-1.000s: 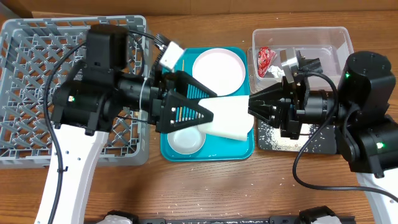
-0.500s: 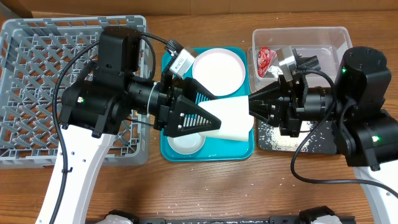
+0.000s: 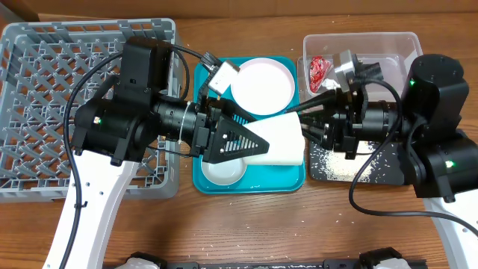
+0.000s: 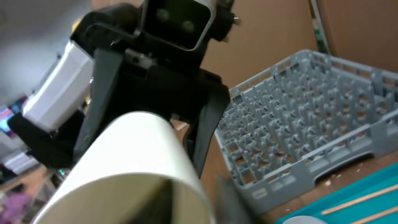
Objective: Sort waste into correct bins and load items into the dishwasher
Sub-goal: 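Hand the white cup from the right gripper to the left gripper, then place the white cup upside down in the dish rack with the left gripper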
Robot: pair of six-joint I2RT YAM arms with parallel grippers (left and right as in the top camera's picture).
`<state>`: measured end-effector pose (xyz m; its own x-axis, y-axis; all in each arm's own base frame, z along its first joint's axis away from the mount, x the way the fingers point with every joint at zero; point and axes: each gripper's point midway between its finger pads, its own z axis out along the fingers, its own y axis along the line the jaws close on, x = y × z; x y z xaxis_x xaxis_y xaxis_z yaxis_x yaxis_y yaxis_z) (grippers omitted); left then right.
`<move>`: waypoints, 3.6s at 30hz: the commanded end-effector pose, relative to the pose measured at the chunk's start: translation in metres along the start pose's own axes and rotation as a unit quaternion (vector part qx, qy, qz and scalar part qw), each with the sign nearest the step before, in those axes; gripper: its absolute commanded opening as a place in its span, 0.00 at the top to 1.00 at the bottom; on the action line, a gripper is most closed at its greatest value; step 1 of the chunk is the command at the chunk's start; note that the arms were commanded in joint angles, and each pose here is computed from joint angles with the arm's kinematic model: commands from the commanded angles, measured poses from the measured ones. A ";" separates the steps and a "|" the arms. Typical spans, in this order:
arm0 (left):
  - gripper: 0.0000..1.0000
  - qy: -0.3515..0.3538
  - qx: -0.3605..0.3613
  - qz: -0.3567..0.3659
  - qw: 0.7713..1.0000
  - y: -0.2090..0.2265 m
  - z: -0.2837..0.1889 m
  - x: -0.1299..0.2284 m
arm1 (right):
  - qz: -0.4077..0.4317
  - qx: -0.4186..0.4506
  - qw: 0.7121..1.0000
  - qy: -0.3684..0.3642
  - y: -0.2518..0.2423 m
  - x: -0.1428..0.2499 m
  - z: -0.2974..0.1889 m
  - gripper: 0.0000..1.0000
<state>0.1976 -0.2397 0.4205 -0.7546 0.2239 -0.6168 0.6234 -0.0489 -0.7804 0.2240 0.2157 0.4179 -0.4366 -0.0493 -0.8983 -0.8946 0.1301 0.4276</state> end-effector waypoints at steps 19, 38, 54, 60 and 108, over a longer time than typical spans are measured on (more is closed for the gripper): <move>0.42 -0.123 -0.703 -0.357 0.603 0.149 -0.270 0.111 | 0.232 0.290 0.926 0.058 -0.086 0.072 -0.049 0.39; 0.18 -0.113 -0.679 -0.486 0.538 0.232 -0.284 0.200 | 0.313 0.276 0.886 0.203 -0.096 0.144 -0.008 0.37; 0.15 -0.123 -0.596 -0.253 0.752 0.117 -0.250 0.071 | 0.287 0.357 0.864 0.208 -0.120 0.149 -0.026 0.30; 0.00 -0.063 -0.613 -0.111 0.780 0.061 -0.203 0.071 | 0.265 0.358 0.875 0.189 -0.127 0.137 -0.022 0.00; 0.00 -0.033 -0.612 -0.120 0.781 0.067 -0.195 0.076 | 0.246 0.357 0.885 0.170 -0.133 0.126 -0.018 0.00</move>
<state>0.2187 -0.0361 0.3405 -0.8655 0.0107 -0.5009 0.1452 0.9622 -0.2304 0.2851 0.1734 0.2477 -0.8747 -0.0878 -0.4766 -0.3450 0.8036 0.4851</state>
